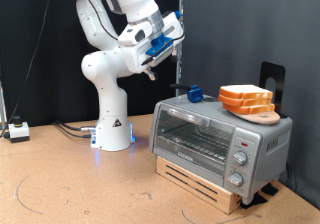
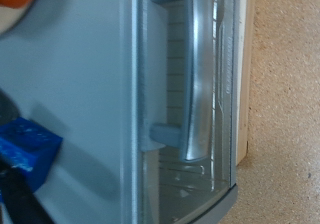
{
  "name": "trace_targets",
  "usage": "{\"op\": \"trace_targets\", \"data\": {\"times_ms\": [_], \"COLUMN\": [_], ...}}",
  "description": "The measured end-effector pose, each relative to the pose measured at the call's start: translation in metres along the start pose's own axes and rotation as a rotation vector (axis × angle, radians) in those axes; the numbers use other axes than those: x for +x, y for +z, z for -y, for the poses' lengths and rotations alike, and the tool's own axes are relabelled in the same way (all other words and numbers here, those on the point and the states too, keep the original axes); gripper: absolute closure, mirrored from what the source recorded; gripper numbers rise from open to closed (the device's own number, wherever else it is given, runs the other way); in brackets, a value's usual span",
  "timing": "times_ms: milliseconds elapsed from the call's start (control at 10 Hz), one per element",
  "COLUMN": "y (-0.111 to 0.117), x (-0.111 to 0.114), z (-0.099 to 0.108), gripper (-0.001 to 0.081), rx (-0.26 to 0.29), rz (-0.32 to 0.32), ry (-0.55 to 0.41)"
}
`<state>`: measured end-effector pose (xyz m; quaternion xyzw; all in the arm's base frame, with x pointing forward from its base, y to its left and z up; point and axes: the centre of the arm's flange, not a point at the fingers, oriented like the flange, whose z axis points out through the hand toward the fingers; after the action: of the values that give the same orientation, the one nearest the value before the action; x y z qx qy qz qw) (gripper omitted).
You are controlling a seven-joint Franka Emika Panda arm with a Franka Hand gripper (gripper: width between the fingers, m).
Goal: Make a piece of toast with the oven
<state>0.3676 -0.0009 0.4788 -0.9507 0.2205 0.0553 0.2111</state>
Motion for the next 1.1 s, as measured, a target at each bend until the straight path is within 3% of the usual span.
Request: {"op": "trace_targets", "data": {"times_ms": [300, 900, 1100], "y": [0.031, 0.051, 0.069], "x": [0.001, -0.001, -0.003], "z": [-0.018, -0.021, -0.024], "gripper": [-0.0003, -0.0003, -0.0003], "rx": [-0.047, -0.029, -0.046], "rz": [0.033, 0.063, 0.068], "ry": [0.020, -0.021, -0.033]}}
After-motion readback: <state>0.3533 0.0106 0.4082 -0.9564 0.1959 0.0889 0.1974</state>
